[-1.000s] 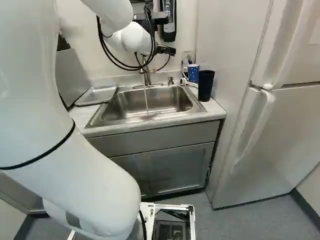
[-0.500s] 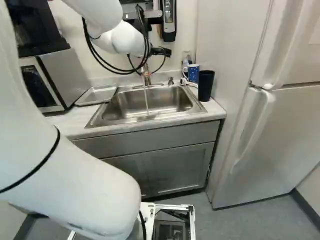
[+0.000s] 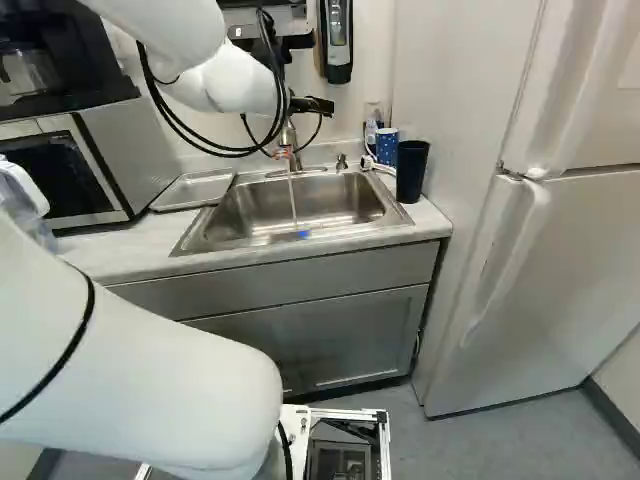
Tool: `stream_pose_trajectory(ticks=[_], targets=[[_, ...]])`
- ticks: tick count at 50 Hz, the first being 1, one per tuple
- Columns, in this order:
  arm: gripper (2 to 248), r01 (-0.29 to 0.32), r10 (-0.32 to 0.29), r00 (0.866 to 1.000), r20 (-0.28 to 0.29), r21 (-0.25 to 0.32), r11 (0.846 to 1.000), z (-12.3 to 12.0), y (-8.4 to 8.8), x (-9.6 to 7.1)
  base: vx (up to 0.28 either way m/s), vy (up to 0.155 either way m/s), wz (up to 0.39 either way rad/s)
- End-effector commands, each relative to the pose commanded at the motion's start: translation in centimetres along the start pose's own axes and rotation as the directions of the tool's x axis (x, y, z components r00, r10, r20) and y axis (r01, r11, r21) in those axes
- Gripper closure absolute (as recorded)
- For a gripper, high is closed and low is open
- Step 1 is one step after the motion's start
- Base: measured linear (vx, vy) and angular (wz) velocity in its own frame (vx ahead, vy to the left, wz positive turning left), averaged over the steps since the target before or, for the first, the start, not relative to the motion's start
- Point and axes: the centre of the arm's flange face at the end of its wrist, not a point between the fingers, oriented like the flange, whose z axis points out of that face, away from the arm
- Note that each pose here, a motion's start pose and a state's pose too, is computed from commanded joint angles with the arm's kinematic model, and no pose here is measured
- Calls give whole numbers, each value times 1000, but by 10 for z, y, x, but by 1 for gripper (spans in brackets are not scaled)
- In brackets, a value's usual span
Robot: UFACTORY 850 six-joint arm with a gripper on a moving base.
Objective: Rinse the cup and place it in the tray
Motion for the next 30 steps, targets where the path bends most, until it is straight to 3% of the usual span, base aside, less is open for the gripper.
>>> stream_pose_trajectory(ticks=[30], targets=[[3, 3, -4, 995, 96, 11, 1000, -1, -5, -9, 0, 0, 0]])
